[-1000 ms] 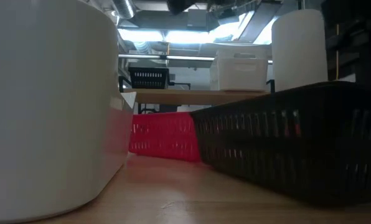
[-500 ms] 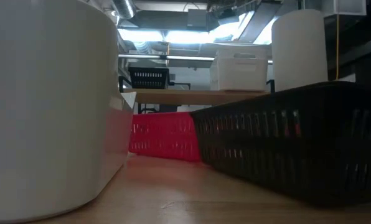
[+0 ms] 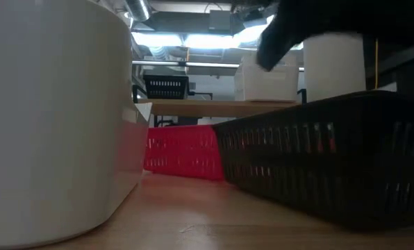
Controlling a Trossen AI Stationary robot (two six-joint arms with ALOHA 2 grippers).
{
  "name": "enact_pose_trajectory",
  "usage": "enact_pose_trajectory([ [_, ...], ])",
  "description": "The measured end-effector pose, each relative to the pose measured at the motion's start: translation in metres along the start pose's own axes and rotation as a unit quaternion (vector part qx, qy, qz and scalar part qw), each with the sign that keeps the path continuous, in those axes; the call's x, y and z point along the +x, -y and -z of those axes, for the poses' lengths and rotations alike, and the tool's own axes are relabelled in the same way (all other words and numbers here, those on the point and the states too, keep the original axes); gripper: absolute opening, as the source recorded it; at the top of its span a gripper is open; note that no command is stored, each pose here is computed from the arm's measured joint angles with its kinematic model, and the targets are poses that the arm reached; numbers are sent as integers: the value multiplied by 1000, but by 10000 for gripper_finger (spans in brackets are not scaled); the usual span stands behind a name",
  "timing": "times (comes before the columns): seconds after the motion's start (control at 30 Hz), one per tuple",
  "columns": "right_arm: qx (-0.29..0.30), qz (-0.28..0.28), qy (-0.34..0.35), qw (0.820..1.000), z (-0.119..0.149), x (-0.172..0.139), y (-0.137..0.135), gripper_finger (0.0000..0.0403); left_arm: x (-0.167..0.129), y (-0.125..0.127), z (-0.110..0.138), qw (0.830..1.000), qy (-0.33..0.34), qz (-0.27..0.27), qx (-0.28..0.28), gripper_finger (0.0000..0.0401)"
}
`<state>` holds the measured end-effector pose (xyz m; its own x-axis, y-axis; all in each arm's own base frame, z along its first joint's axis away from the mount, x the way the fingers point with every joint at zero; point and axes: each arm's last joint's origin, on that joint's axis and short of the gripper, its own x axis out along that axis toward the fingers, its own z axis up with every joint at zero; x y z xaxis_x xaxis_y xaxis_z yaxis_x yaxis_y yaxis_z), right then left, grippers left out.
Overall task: Stack baskets on shelf by color
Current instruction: Stack the black bin on top of the black bin on the shelf
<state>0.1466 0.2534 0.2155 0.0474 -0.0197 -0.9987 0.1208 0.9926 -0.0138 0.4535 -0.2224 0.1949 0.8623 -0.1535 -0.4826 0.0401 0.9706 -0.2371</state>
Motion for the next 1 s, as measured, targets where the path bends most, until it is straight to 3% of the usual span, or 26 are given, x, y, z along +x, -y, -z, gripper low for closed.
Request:
enact_pose_trajectory([
  [0.13, -7, -8, 14, 1000, 3, 0, -4, 121, -2, -2, 6, 999, -28, -29, -27, 69],
  [0.37, -10, 11, 71, 997, 3, -1, -4, 121, -4, 7, 8, 1000, -24, -13, -5, 69],
  [0.47, -9, 7, 73, 997, 2, -1, -5, 121, -5, 4, 15, 997, -72, -8, -21, 69],
  [0.7, -8, -8, 79, 997, 1, -1, -8, 121, -15, -10, 39, 973, -200, -92, -72, 69],
  [1.0, -7, -11, 80, 997, 1, -1, -9, 121, -27, -4, 34, 970, -210, -85, -89, 69],
])
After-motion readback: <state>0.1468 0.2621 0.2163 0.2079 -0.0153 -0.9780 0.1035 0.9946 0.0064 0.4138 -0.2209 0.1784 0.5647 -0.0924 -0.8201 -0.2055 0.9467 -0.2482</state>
